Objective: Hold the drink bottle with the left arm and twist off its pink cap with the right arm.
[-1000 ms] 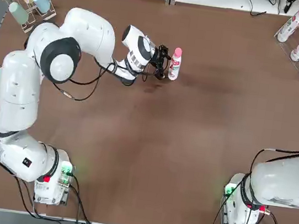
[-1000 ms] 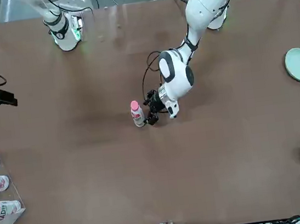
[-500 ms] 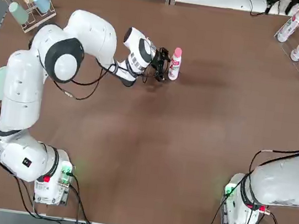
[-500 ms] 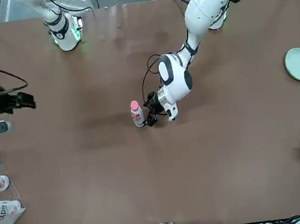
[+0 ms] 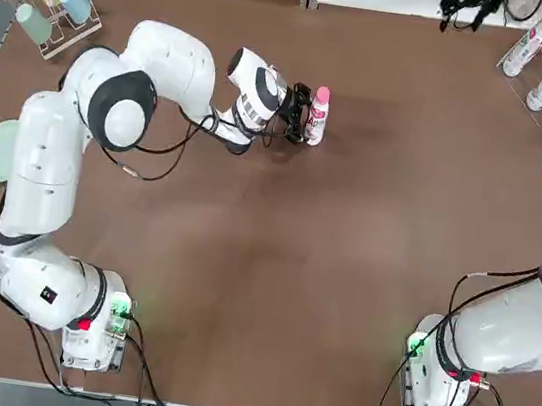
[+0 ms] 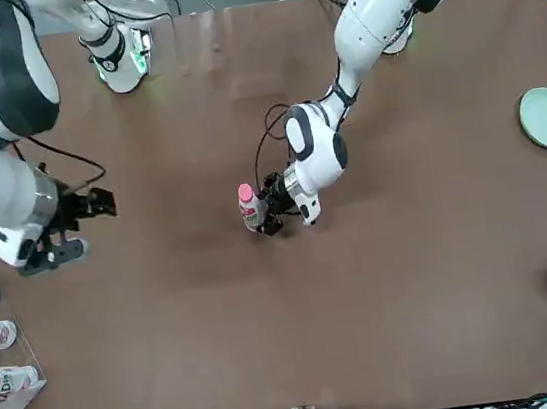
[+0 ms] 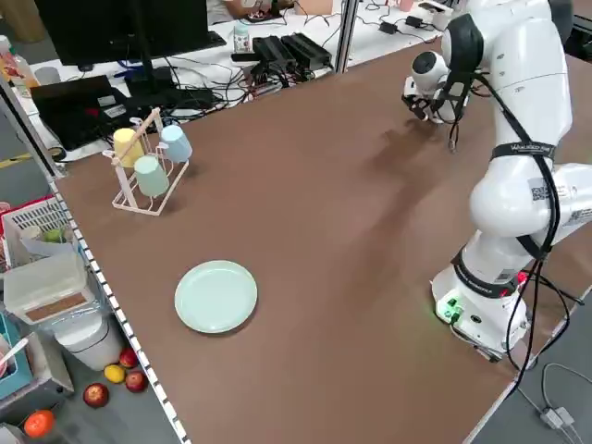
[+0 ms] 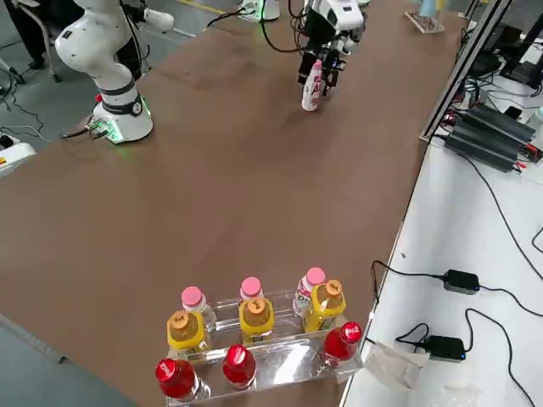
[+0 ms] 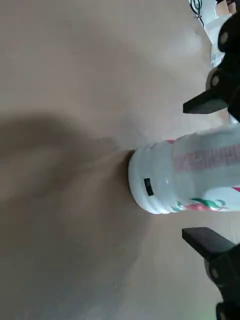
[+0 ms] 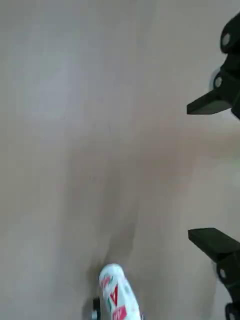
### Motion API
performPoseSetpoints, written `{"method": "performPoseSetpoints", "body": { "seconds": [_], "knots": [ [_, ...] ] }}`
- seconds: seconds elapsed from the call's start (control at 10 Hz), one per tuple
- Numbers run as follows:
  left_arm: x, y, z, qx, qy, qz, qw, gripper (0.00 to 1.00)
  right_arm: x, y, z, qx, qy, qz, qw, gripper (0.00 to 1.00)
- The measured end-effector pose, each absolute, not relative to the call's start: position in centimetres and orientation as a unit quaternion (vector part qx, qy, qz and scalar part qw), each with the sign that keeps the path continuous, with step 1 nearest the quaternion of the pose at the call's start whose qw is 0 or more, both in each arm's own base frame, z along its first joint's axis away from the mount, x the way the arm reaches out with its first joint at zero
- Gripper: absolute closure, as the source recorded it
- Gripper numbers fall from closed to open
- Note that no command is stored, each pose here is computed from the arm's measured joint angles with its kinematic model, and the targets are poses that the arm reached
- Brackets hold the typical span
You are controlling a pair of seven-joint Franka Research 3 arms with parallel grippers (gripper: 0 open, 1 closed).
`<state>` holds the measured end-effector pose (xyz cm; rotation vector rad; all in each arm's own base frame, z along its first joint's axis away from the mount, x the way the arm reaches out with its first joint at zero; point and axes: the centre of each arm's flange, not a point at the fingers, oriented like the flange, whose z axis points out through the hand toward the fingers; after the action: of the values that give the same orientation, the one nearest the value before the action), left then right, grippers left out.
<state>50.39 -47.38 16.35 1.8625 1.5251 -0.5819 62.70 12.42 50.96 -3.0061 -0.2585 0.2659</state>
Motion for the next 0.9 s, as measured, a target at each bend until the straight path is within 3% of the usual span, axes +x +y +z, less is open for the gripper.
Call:
{"method": "performPoseSetpoints", "body": {
  "seconds": [0.4, 0.9],
  "knots": [
    [50.9, -47.8, 15.9, 0.704, 0.587, -0.226, 0.329, 0.04, 63.9, 18.1, 46.1, -0.988, -0.112, 0.067, 0.079, 0.00],
    [50.4, -48.6, 15.5, 0.699, 0.592, -0.234, 0.326, 0.16, 60.9, 27.7, 44.8, -0.994, -0.049, 0.068, 0.068, 0.00]
  ]
}}
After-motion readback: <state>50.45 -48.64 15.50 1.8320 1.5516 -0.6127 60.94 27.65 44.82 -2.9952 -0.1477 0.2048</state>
